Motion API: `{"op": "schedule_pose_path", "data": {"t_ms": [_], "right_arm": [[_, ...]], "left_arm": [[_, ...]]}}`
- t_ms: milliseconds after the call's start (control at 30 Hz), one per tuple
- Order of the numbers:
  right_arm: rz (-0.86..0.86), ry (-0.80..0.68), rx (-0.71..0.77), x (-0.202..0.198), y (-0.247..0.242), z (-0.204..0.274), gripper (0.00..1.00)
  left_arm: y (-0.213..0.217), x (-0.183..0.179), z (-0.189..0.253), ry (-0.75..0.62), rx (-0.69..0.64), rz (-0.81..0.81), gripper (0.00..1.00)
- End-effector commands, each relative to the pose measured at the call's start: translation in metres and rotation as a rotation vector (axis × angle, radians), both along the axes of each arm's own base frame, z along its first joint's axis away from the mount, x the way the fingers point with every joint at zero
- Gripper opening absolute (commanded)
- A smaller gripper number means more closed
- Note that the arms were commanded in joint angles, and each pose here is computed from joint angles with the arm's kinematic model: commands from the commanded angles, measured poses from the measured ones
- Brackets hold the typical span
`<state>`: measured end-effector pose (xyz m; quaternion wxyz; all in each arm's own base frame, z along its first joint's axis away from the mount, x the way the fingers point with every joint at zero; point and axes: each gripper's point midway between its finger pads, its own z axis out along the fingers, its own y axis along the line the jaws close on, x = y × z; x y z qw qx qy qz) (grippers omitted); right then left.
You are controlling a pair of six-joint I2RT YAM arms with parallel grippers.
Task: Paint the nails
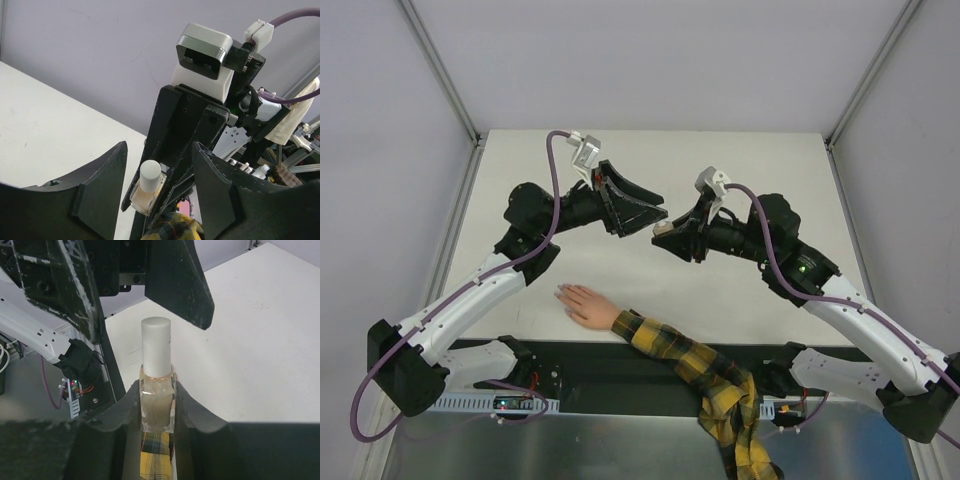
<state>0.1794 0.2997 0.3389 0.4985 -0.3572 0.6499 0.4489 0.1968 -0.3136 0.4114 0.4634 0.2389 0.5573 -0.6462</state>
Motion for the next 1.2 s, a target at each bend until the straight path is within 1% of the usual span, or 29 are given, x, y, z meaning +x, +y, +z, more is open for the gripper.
{"op": "schedule_pose_path", "data": {"t_ms": [0, 100, 133, 200, 300, 367, 400, 433, 467, 500, 533, 567, 600, 633, 667, 733, 900, 933, 967, 1000, 1033, 1100, 1133, 1167], "right_arm": [[-0.016, -0.079, 0.097, -0.002, -0.003, 0.043, 0.0], [-0.031, -0.084, 0.095, 0.001, -0.005, 0.044, 0.0], [-0.034, -0.085, 0.095, 0.001, -0.005, 0.044, 0.0], [-0.051, -0.09, 0.093, 0.004, -0.006, 0.044, 0.0], [-0.081, -0.1, 0.082, 0.009, -0.007, 0.043, 0.0], [-0.099, -0.108, 0.075, 0.011, -0.007, 0.042, 0.0], [-0.148, -0.12, 0.071, 0.018, -0.01, 0.043, 0.0], [-0.177, -0.136, 0.038, 0.02, -0.013, 0.038, 0.0], [-0.28, -0.152, 0.013, 0.029, -0.017, 0.036, 0.0], [-0.357, -0.171, -0.014, 0.036, -0.022, 0.034, 0.0], [-0.392, -0.215, -0.043, 0.031, -0.017, 0.033, 0.0], [-0.6, -0.234, -0.079, 0.051, -0.038, 0.033, 0.0], [-0.653, -0.258, -0.098, 0.054, -0.04, 0.035, 0.0], [-0.68, -0.287, -0.138, 0.053, -0.037, 0.034, 0.0], [-0.743, -0.295, -0.135, 0.058, -0.043, 0.037, 0.0], [-0.737, -0.294, -0.097, 0.057, -0.041, 0.039, 0.0], [-0.642, -0.309, -0.054, 0.047, -0.029, 0.045, 0.0], [-0.629, -0.312, -0.053, 0.046, -0.028, 0.045, 0.0], [-0.592, -0.317, -0.047, 0.041, -0.025, 0.046, 0.0], [-0.573, -0.319, -0.054, 0.039, -0.024, 0.044, 0.0], [-0.559, -0.319, -0.053, 0.039, -0.024, 0.045, 0.0], [-0.494, -0.308, -0.035, 0.031, -0.022, 0.044, 0.0], [-0.477, -0.3, -0.028, 0.032, -0.023, 0.044, 0.0], [-0.429, -0.294, -0.02, 0.027, -0.019, 0.043, 0.0]], "left_arm": [[-0.004, -0.009, 0.003, -0.026, 0.008, -0.029, 0.49], [-0.006, -0.012, 0.007, -0.043, 0.013, -0.034, 0.45], [-0.007, -0.011, 0.004, -0.042, 0.033, -0.026, 0.4], [-0.011, -0.013, 0.0, -0.04, 0.057, -0.03, 0.36], [-0.015, -0.011, -0.002, -0.041, 0.083, -0.007, 0.27], [-0.015, -0.007, -0.005, -0.022, 0.098, 0.04, 0.17], [-0.014, -0.002, -0.005, -0.027, 0.106, 0.077, 0.12], [-0.013, 0.002, -0.014, 0.013, 0.145, 0.116, 0.0], [-0.007, 0.022, -0.015, 0.047, 0.15, 0.262, 0.0], [-0.009, 0.021, -0.014, 0.071, 0.157, 0.314, 0.0], [-0.007, 0.026, -0.017, 0.127, 0.162, 0.399, 0.0], [0.013, 0.052, -0.023, 0.219, 0.17, 0.637, 0.0], [0.004, 0.041, -0.021, 0.28, 0.15, 0.641, 0.0], [0.001, 0.046, -0.025, 0.309, 0.161, 0.68, 0.0], [0.0, 0.046, -0.011, 0.317, 0.158, 0.695, 0.0], [-0.006, 0.048, -0.018, 0.337, 0.206, 0.739, 0.0], [-0.01, 0.047, -0.021, 0.362, 0.202, 0.728, 0.0], [-0.011, 0.044, -0.019, 0.357, 0.2, 0.706, 0.0], [-0.012, 0.042, -0.019, 0.352, 0.205, 0.695, 0.04], [-0.012, 0.041, -0.019, 0.323, 0.215, 0.686, 0.11], [-0.014, 0.036, -0.007, 0.286, 0.187, 0.646, 0.25], [-0.014, 0.031, -0.006, 0.193, 0.195, 0.617, 0.41], [-0.007, 0.026, 0.013, 0.164, 0.128, 0.604, 0.56], [-0.006, 0.023, 0.006, 0.147, 0.13, 0.575, 0.62]]}}
